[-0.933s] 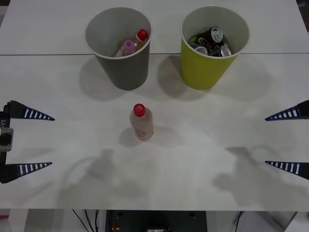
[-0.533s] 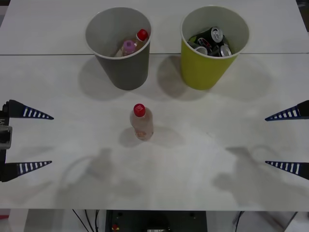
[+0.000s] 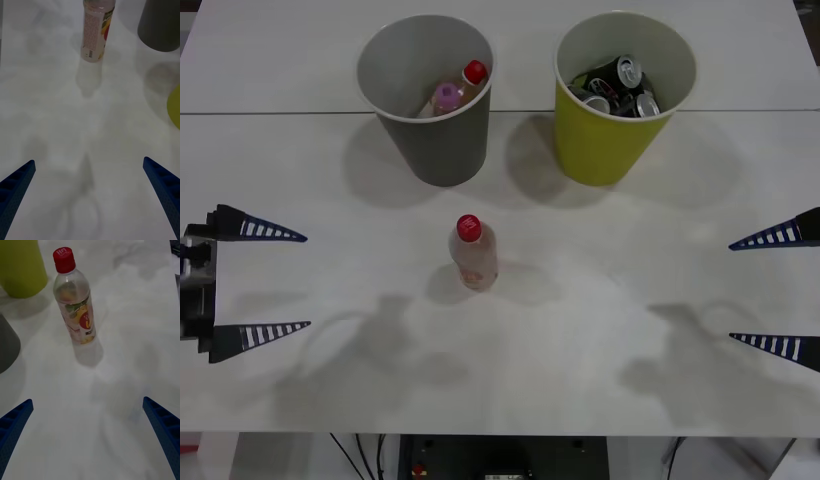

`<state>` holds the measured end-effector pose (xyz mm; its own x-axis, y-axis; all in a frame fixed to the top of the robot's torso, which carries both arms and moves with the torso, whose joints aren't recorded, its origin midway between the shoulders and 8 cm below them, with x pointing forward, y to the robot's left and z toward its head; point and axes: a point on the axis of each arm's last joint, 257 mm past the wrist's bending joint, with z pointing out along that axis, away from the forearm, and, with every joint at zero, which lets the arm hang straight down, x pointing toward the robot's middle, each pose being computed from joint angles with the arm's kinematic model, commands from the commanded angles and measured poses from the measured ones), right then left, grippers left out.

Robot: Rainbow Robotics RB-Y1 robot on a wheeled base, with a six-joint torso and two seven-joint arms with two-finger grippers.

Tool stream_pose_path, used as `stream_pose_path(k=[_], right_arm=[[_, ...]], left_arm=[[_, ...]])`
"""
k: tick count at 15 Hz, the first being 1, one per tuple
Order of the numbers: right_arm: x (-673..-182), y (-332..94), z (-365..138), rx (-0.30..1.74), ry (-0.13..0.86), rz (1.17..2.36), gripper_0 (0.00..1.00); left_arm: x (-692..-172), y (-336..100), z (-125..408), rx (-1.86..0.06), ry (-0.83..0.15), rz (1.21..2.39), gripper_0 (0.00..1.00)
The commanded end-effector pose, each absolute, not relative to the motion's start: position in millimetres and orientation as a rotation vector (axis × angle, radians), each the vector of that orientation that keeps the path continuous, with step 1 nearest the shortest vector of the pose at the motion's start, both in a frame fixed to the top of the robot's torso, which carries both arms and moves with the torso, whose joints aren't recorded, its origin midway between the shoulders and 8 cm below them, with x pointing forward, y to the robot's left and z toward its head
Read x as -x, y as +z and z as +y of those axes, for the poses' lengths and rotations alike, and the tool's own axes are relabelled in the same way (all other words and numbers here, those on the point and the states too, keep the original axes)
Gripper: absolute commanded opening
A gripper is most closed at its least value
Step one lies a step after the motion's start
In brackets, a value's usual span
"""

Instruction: Put the can into the green bin and the plastic bottle into the gray bin

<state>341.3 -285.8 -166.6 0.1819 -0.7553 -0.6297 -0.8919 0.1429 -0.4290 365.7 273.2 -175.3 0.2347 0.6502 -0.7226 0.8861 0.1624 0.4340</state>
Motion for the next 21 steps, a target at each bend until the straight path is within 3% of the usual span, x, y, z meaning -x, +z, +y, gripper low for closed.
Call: stream_pose_path(k=[1, 21], right_arm=[[-341.3, -166.6, -285.8, 1.634, 0.209, 1.596, 1.0], [-341.3, -166.6, -285.8, 1.634, 0.209, 1.596, 1.0]], left_arm=[[-375.9, -180.2, 257.8, -1.493, -0.34, 1.463, 1.0], [-420.0, -223.2, 161.2, -1.282, -0.509, 1.28, 1.0]])
